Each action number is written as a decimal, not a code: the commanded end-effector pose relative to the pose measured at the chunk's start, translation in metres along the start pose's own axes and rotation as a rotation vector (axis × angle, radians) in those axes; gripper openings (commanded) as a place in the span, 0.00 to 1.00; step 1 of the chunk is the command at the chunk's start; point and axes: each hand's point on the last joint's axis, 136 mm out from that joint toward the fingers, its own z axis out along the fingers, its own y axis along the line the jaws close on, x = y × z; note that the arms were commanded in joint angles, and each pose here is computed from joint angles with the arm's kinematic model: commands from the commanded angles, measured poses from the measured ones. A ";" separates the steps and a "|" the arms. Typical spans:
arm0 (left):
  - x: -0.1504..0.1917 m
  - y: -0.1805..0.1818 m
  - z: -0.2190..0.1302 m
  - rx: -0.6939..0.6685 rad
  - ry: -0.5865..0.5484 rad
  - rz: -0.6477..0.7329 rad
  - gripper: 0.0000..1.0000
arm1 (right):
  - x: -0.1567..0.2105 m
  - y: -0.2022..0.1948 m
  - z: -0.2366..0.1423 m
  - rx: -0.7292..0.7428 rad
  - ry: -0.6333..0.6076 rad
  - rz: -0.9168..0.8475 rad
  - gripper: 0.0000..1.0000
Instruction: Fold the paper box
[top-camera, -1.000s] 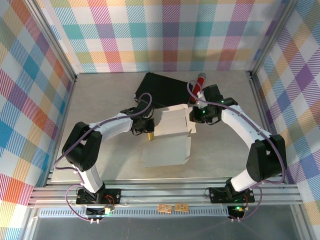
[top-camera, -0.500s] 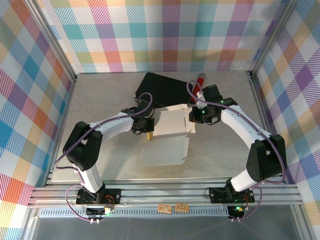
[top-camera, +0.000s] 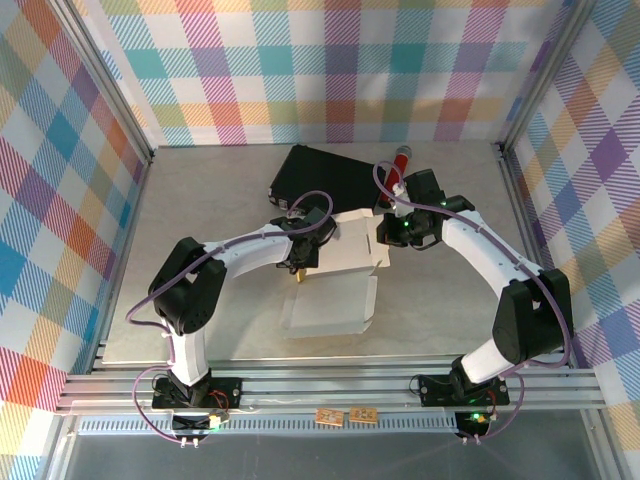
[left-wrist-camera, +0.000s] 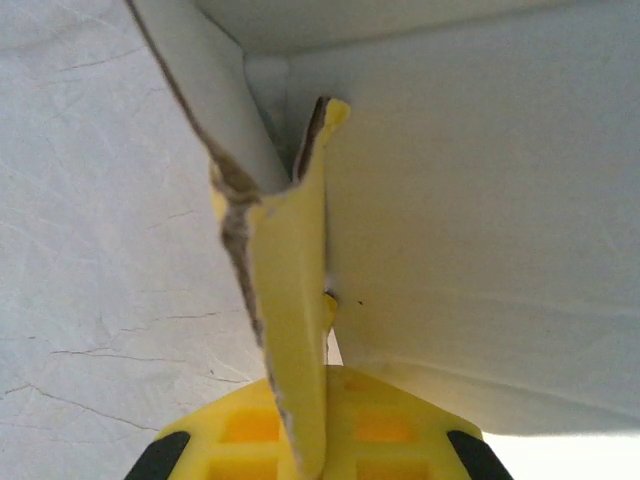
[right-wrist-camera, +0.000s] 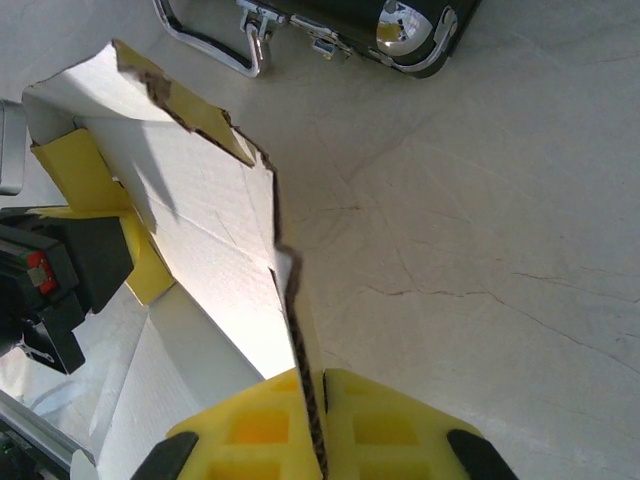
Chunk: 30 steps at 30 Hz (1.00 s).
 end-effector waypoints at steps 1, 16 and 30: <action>-0.001 0.028 -0.010 -0.118 -0.012 0.029 0.00 | -0.012 0.010 -0.017 -0.018 -0.054 0.008 0.00; -0.045 0.053 -0.065 -0.163 -0.217 0.060 0.00 | -0.063 0.044 -0.099 -0.091 -0.279 0.371 0.50; -0.055 0.087 -0.090 -0.237 -0.435 0.045 0.00 | -0.100 0.040 -0.062 -0.170 -0.270 0.818 0.48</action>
